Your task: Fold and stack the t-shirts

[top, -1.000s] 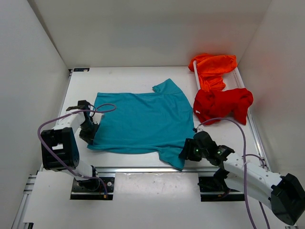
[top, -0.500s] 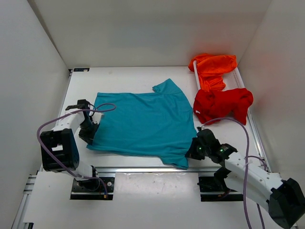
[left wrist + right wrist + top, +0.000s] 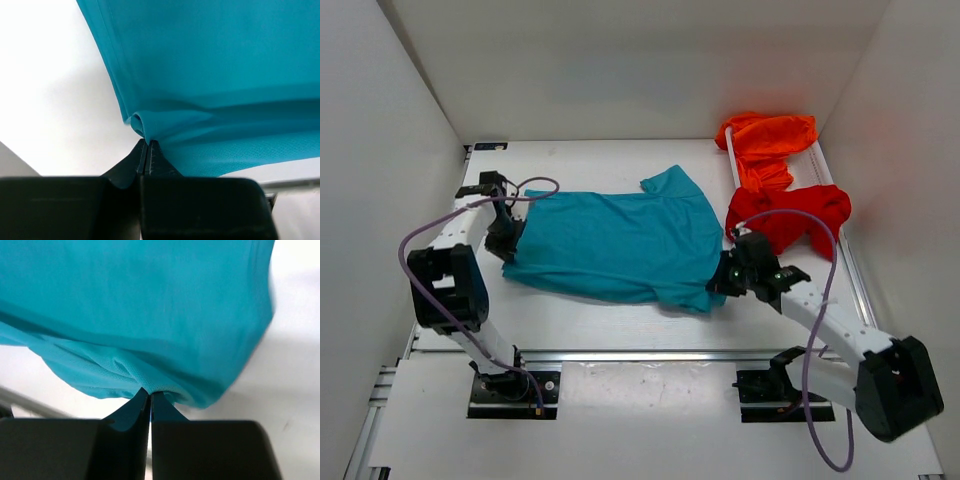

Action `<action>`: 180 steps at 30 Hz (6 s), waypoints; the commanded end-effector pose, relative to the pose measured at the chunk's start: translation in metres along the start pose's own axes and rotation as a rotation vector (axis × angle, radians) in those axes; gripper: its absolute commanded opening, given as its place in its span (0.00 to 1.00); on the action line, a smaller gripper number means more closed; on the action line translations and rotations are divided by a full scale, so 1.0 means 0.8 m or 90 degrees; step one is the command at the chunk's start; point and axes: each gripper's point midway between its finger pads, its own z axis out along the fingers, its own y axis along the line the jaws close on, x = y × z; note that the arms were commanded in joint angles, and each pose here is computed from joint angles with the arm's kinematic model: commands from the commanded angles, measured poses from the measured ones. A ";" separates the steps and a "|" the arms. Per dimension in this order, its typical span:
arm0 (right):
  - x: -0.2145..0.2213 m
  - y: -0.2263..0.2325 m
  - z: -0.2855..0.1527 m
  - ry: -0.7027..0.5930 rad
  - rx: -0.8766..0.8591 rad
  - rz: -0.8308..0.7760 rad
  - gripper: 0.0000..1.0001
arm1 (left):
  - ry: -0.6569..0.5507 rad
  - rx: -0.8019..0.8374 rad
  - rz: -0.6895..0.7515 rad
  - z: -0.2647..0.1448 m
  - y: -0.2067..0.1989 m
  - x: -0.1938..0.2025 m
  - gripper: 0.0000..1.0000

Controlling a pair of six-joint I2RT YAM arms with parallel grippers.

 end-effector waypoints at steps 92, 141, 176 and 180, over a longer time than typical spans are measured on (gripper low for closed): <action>-0.135 -0.019 0.067 -0.056 0.128 -0.070 0.50 | -0.115 -0.040 0.041 0.052 0.029 -0.135 0.00; -0.090 -0.005 0.126 0.085 0.069 0.048 0.22 | -0.122 -0.042 0.033 0.042 0.027 -0.130 0.00; -0.289 0.291 -0.504 -0.890 0.204 -0.400 0.00 | -0.957 -0.332 -0.027 -0.669 0.004 -0.038 0.00; -0.321 0.308 -0.532 -0.941 0.239 -0.414 0.00 | -0.916 -0.359 -0.054 -0.649 0.018 -0.036 0.00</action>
